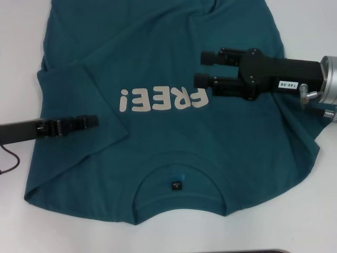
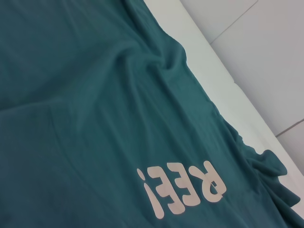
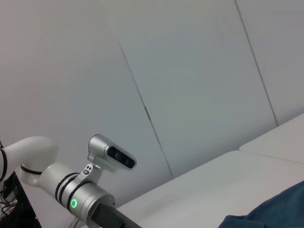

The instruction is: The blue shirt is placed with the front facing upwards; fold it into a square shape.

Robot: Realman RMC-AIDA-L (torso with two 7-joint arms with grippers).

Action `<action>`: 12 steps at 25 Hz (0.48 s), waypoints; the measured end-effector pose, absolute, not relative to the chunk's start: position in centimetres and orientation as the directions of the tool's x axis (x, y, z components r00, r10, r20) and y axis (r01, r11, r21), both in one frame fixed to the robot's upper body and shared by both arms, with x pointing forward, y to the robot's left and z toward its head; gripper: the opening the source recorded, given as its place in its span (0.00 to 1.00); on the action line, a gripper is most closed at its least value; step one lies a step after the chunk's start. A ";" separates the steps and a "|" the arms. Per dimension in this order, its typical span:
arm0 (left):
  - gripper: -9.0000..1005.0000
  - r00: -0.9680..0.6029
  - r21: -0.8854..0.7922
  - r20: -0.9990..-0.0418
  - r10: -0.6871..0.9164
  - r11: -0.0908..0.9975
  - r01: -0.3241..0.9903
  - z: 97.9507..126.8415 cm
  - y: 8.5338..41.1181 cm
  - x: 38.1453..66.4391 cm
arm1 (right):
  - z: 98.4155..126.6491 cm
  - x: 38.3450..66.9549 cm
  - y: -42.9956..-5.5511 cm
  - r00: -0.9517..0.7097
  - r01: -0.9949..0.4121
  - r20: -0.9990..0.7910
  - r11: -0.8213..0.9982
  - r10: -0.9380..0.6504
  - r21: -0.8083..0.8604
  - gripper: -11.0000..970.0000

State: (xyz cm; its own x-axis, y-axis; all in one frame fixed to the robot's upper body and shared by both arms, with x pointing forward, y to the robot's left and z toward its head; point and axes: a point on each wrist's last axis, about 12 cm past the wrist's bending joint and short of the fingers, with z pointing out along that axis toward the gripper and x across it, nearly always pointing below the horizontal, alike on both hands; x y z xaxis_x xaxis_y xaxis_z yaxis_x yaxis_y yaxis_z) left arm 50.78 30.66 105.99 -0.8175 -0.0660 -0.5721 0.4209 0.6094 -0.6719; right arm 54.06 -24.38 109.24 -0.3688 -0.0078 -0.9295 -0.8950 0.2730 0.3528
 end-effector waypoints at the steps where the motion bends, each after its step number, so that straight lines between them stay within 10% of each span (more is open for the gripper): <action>1: 0.19 -0.818 -0.673 -0.572 -0.067 0.609 0.421 106.0 30.6 50.8 | 109.2 54.1 -24.4 -0.369 -0.895 -0.929 0.273 -0.008 0.353 0.79; 12: 0.61 -0.752 -0.671 -0.642 -0.148 0.582 0.459 107.1 31.2 51.0 | 109.1 53.9 -25.5 -0.389 -0.879 -0.921 0.299 -0.001 0.371 0.79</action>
